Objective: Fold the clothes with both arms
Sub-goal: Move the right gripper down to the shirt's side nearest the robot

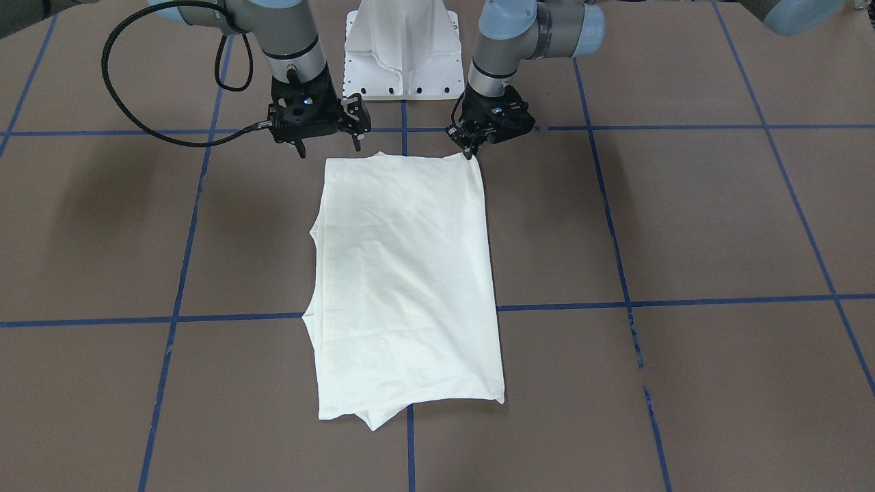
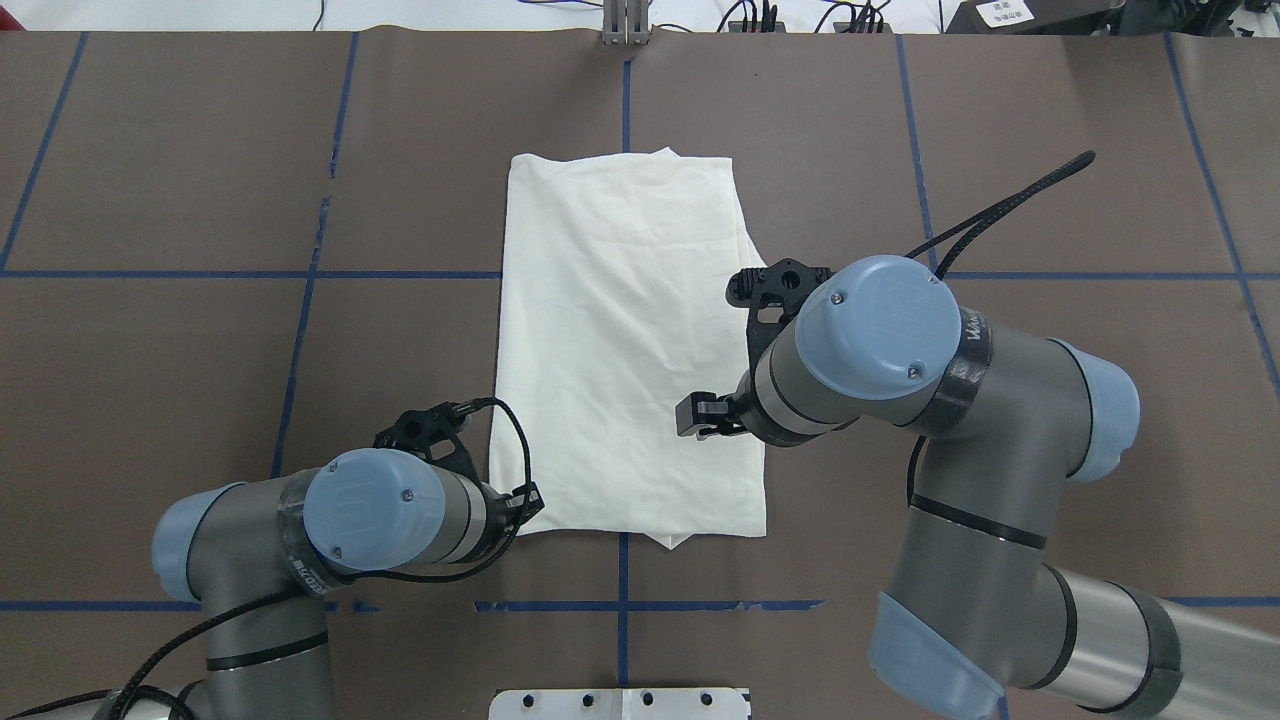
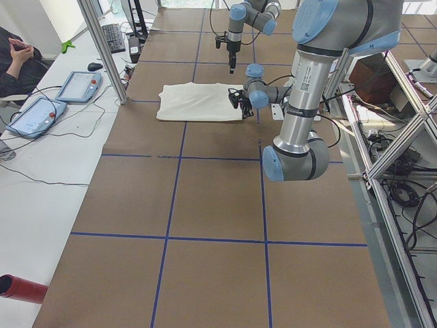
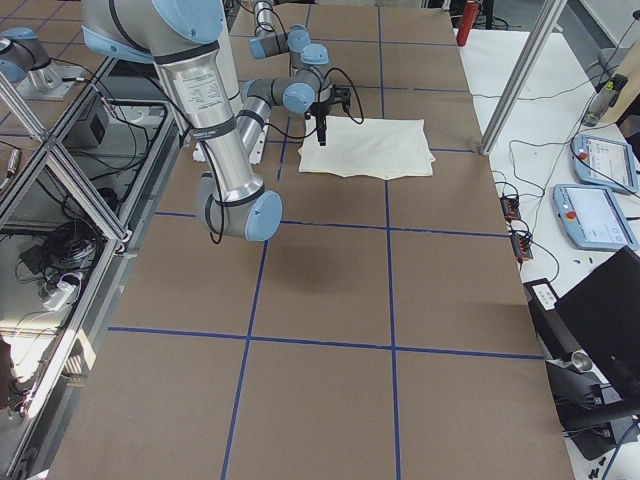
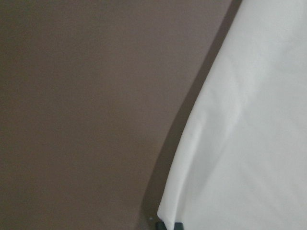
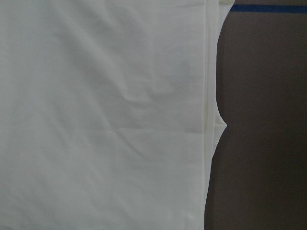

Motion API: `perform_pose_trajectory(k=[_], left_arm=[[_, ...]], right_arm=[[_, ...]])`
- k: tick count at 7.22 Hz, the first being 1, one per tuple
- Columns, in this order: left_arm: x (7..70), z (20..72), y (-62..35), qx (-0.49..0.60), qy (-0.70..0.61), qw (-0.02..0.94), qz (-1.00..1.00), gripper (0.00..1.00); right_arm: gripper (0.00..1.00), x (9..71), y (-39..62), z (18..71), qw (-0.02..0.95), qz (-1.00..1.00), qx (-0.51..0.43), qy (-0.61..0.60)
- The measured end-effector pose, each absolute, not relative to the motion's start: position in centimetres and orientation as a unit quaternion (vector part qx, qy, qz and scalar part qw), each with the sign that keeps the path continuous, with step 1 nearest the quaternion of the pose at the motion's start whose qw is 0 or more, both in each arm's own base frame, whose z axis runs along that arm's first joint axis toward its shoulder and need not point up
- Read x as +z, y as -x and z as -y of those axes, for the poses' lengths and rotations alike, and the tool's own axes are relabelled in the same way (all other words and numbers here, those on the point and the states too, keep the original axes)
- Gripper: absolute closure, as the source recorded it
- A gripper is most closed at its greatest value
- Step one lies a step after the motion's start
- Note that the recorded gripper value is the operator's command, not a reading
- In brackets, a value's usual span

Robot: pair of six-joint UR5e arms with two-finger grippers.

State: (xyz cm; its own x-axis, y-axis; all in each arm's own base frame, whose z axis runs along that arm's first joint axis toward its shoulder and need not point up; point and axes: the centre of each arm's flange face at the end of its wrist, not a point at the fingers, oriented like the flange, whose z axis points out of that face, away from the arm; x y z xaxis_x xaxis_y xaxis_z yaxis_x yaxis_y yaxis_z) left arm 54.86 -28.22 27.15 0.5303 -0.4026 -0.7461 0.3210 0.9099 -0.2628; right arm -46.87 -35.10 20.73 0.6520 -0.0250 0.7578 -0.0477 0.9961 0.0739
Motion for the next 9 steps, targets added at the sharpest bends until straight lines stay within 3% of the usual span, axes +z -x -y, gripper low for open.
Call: perform_pose_trajectory(k=[4, 9], left_arm=[[26.3, 27.9, -54.7, -0.196, 0.045, 0.872, -0.446, 1.00], [26.0, 27.8, -54.8, -0.189, 0.044, 0.872, -0.449, 1.00]], right_arm=[[0.00, 21.5, 50.2, 31.3, 0.909, 0.408, 0.088, 0.005], [0.00, 26.4, 54.7, 29.1, 0.897, 0.425, 0.120, -0.010]])
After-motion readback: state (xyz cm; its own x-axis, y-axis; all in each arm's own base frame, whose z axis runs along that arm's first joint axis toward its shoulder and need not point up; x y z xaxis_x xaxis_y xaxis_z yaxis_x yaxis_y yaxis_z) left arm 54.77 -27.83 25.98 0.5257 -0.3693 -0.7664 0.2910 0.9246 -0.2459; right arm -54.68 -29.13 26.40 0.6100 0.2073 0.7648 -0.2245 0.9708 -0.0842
